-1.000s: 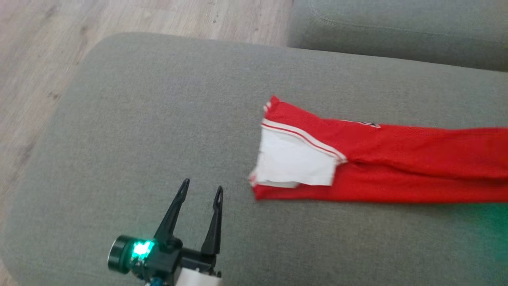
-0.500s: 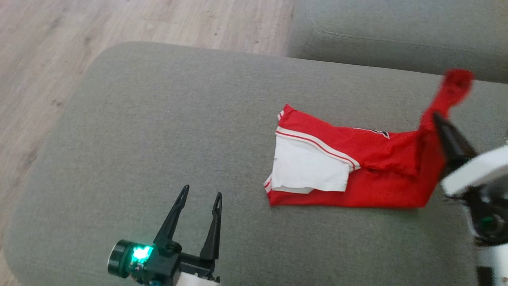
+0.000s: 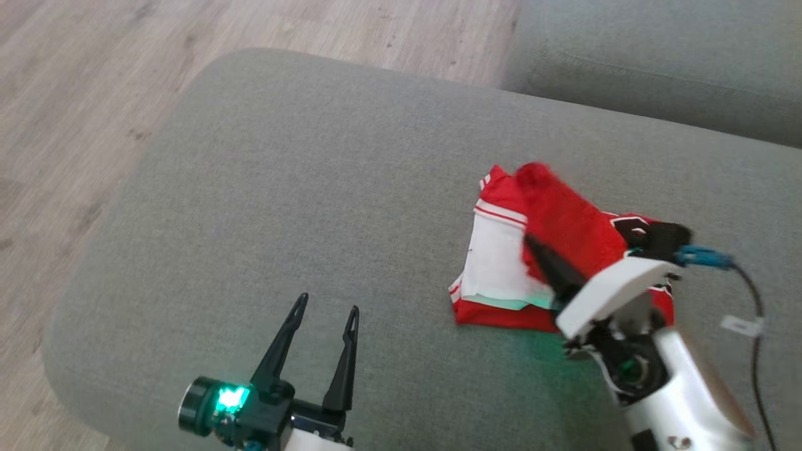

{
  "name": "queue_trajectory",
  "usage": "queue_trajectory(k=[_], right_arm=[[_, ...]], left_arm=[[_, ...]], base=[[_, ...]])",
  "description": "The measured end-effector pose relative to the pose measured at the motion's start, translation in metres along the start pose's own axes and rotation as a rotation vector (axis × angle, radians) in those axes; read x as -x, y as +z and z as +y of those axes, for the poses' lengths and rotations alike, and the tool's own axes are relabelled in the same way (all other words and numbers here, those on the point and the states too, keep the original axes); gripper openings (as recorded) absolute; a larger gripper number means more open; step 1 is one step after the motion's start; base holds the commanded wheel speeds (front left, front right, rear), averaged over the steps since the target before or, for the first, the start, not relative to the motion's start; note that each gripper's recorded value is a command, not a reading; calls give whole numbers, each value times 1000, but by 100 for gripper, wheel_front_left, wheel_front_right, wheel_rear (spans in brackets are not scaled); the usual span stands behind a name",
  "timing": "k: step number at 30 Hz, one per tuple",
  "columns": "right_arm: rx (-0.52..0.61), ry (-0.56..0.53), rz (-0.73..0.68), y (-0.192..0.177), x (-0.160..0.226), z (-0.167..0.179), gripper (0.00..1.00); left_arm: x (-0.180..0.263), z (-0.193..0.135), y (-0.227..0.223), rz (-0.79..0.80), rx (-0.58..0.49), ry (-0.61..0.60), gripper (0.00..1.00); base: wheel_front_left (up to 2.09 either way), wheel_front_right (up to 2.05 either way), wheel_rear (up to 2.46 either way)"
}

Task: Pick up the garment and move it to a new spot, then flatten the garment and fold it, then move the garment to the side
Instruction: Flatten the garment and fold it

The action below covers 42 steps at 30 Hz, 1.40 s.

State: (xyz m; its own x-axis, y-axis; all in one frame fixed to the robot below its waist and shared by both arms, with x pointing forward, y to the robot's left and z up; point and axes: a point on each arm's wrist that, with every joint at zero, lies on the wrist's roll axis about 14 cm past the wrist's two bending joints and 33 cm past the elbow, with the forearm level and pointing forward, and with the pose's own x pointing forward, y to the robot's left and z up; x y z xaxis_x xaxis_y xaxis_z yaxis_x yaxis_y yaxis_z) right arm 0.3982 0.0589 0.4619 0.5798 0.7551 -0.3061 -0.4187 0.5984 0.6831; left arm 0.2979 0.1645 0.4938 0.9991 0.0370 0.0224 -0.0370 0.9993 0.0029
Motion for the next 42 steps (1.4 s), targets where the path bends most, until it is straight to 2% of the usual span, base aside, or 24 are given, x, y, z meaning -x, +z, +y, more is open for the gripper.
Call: queue_trajectory(k=[8,9,10,11,18,21,24,27,30,34,37,42], right_arm=[[-30,45,68,-28,-24,14,0],[-36,56,69,-30,-26,17,12],[-41,66,72,-32,-27,21,53],[-40,75,70,-33,-28,25,100],[-16,103,-105,-7,-20,39,100],[89,77,-233,17,-4,31,100],[244,17,-369,45,23,8,100],[331,-81,-425,54,54,-23,100],[399,-144,-446,57,75,-40,100],[530,-251,-563,81,122,-53,100],[561,-358,-609,65,160,-63,100],[528,-432,-577,23,183,-71,100]], left_arm=[[-1,7,-4,17,-1,25,100],[-1,6,-4,16,-4,25,100],[-2,5,-4,15,-2,22,100],[-2,5,-5,16,0,18,100],[-4,5,1,-9,-10,14,100],[-3,7,3,-19,25,29,100],[3,9,-2,-5,59,41,100],[3,6,-4,-2,71,32,100],[0,5,-1,-13,73,25,100],[-5,1,7,-38,72,9,100],[0,0,11,-58,56,5,100],[14,3,0,-26,60,18,100]], base=[[0,0,0],[0,0,0],[0,0,0],[0,0,0],[0,0,0],[0,0,0],[0,0,0],[0,0,0],[0,0,0],[0,0,0],[0,0,0],[0,0,0]])
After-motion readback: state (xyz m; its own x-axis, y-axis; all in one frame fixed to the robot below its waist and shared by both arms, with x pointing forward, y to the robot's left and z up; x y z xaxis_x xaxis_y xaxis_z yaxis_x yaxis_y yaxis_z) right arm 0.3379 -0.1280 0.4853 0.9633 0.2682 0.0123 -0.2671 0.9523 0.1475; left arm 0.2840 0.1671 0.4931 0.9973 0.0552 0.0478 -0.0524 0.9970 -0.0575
